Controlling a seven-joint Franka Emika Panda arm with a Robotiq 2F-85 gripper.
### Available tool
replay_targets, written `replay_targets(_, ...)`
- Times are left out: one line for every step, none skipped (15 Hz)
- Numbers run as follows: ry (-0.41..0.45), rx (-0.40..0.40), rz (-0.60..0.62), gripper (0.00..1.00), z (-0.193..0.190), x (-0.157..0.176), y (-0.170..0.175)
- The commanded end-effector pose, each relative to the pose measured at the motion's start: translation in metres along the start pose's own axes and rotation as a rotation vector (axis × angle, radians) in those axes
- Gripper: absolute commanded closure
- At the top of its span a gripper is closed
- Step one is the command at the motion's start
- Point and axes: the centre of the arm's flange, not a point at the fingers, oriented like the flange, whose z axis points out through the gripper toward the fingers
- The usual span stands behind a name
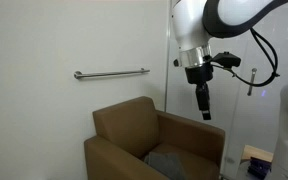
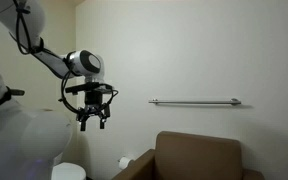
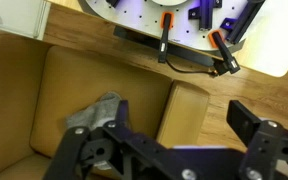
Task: Put the towel on the left arm of the couch
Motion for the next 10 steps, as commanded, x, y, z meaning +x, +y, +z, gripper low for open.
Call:
replay_targets(0.0, 0.0, 0.0, 0.0, 0.0, 0.0, 0.0)
replay_targets(0.0, 0.0, 0.0, 0.0, 0.0, 0.0, 0.0)
replay_targets(0.0, 0.0, 0.0, 0.0, 0.0, 0.0, 0.0)
replay_targets(0.0, 0.0, 0.0, 0.0, 0.0, 0.0, 0.0)
replay_targets(0.0, 0.0, 0.0, 0.0, 0.0, 0.0, 0.0)
replay_targets(0.0, 0.0, 0.0, 0.0, 0.0, 0.0, 0.0)
replay_targets(0.0, 0.0, 0.0, 0.0, 0.0, 0.0, 0.0)
replay_targets(0.0, 0.0, 0.0, 0.0, 0.0, 0.0, 0.0)
replay_targets(0.0, 0.0, 0.0, 0.0, 0.0, 0.0, 0.0)
replay_targets(0.011, -0.006, 0.007, 0.0, -0.008, 0.009, -0.014)
